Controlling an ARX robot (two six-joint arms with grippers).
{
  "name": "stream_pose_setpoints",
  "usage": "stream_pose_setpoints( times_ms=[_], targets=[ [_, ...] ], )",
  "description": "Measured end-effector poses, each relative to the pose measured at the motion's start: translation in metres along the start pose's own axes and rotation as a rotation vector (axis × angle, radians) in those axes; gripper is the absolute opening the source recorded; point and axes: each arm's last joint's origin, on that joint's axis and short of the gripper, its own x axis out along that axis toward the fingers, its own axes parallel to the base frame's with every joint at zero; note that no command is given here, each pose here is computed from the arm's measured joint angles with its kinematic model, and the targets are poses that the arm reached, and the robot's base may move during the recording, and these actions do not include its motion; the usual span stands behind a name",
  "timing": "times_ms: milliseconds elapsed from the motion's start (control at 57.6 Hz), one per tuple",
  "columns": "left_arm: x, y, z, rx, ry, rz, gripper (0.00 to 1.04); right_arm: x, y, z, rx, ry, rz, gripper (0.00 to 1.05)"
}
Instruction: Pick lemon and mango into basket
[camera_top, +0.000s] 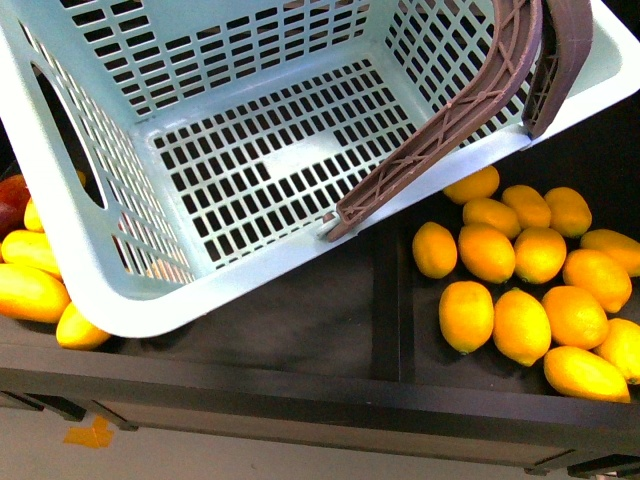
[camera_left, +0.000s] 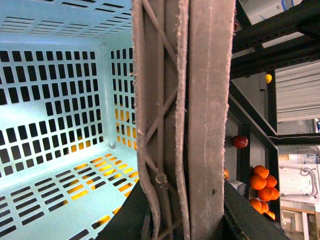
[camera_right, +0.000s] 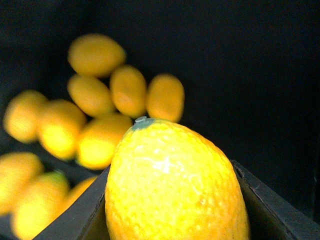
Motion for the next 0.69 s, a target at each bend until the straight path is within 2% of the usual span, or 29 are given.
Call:
stream_pose_setpoints(
  times_ms=[208, 364, 486, 694],
  targets=[
    [0.0, 0.0, 0.0, 0.0, 0.0, 0.0, 0.19, -0.063, 0.076, 0.068, -0.001, -0.286, 0.103, 0.55],
    [0.0, 0.0, 0.0, 0.0, -0.001, 0.0, 0.19, -0.082, 0.126, 0.112, 0.018, -0.421, 0.126, 0.55],
    [0.0, 0.0, 0.0, 0.0, -0.002, 0.001, 0.19, -0.071, 0.163, 0.13, 0.052, -0.429, 0.149, 0.55],
    [0.0, 0.0, 0.0, 0.0, 0.002, -0.001, 0.19, -0.03, 0.224, 0.139, 0.045, -0.357, 0.213, 0.55]
  ],
)
